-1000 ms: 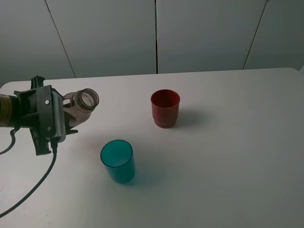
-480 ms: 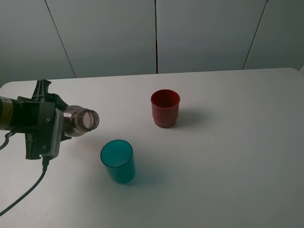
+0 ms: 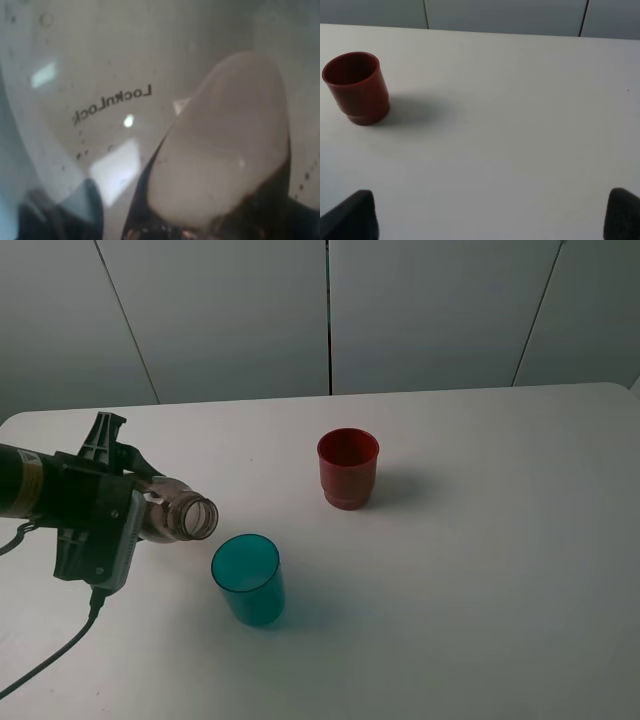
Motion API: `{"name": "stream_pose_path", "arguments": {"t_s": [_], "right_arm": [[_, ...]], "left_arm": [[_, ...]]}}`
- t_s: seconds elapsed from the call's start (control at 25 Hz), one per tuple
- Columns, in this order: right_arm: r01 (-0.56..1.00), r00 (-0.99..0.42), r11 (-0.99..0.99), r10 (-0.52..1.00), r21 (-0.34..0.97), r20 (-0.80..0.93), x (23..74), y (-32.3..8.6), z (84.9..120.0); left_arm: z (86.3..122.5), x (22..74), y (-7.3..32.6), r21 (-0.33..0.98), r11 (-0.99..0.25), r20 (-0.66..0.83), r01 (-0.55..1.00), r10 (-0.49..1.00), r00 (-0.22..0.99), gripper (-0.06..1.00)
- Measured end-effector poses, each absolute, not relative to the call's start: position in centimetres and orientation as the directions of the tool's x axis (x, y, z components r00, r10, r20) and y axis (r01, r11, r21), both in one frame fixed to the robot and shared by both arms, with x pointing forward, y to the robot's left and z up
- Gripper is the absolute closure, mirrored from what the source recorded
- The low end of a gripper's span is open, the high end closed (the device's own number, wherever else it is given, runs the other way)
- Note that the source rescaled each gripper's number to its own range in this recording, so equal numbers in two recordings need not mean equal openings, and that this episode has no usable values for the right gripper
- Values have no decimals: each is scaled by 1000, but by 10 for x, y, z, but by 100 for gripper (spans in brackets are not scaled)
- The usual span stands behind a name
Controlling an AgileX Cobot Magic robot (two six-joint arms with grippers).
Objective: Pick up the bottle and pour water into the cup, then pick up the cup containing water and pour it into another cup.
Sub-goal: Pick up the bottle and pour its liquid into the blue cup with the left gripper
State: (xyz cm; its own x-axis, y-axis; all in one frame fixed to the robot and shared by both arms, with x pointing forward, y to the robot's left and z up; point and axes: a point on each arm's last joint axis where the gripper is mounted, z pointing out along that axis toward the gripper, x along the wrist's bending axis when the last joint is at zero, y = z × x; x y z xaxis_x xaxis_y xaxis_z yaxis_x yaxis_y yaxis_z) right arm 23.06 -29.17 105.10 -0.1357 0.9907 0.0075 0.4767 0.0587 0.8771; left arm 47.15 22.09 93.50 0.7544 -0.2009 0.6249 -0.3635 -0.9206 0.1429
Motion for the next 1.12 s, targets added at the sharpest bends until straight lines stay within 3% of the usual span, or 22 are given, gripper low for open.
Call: {"name": "stream_pose_path", "arguments": {"t_s": [1.12], "right_arm": [[477,-136,59,991,877,7,231,-292,1051]], "left_arm": [[951,480,195,-31,-880,685,-473,-363,631,62]]}}
